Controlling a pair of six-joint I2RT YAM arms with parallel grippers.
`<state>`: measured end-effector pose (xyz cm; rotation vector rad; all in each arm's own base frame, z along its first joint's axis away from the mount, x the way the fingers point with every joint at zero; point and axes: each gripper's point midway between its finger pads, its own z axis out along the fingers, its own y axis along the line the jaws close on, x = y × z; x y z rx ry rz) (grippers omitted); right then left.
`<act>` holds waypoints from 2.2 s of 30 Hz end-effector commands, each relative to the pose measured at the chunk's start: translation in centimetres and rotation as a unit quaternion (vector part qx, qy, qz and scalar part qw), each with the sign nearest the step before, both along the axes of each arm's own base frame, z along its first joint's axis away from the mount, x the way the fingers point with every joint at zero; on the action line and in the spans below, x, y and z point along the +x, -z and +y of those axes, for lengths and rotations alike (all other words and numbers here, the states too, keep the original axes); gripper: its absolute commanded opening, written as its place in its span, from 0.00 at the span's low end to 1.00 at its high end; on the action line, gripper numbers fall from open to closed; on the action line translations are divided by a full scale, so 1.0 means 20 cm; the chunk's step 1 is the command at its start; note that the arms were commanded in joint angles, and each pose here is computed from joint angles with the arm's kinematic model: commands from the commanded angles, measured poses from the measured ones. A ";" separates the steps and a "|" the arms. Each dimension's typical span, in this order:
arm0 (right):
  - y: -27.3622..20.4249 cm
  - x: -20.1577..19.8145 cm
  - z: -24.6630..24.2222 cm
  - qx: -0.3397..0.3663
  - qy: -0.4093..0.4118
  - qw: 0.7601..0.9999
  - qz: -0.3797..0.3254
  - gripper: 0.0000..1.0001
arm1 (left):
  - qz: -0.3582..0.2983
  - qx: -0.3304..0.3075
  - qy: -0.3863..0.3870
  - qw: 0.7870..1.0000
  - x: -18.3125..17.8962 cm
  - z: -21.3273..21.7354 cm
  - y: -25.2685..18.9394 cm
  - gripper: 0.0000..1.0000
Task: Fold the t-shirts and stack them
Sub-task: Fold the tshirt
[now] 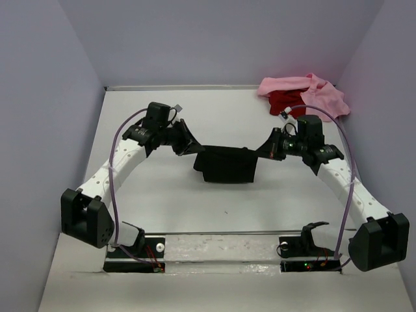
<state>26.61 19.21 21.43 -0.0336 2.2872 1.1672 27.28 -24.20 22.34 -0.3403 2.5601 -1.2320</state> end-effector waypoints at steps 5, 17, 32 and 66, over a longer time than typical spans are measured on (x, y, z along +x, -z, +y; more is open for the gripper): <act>-0.12 0.16 0.01 0.015 0.017 0.998 -0.062 0.00 | -0.017 -0.029 0.039 0.999 0.06 -0.15 -0.04 0.00; -0.07 0.20 -0.01 0.011 0.038 0.993 -0.109 0.00 | -0.022 -0.015 0.057 0.998 0.12 -0.20 0.05 0.00; -0.14 0.12 -0.19 -0.026 0.134 0.978 -0.160 0.00 | -0.085 -0.051 0.092 0.991 0.24 -0.32 -0.04 0.00; -0.03 0.28 -0.15 -0.050 0.118 0.983 -0.134 0.00 | -0.128 -0.022 0.134 0.982 0.25 -0.37 -0.05 0.00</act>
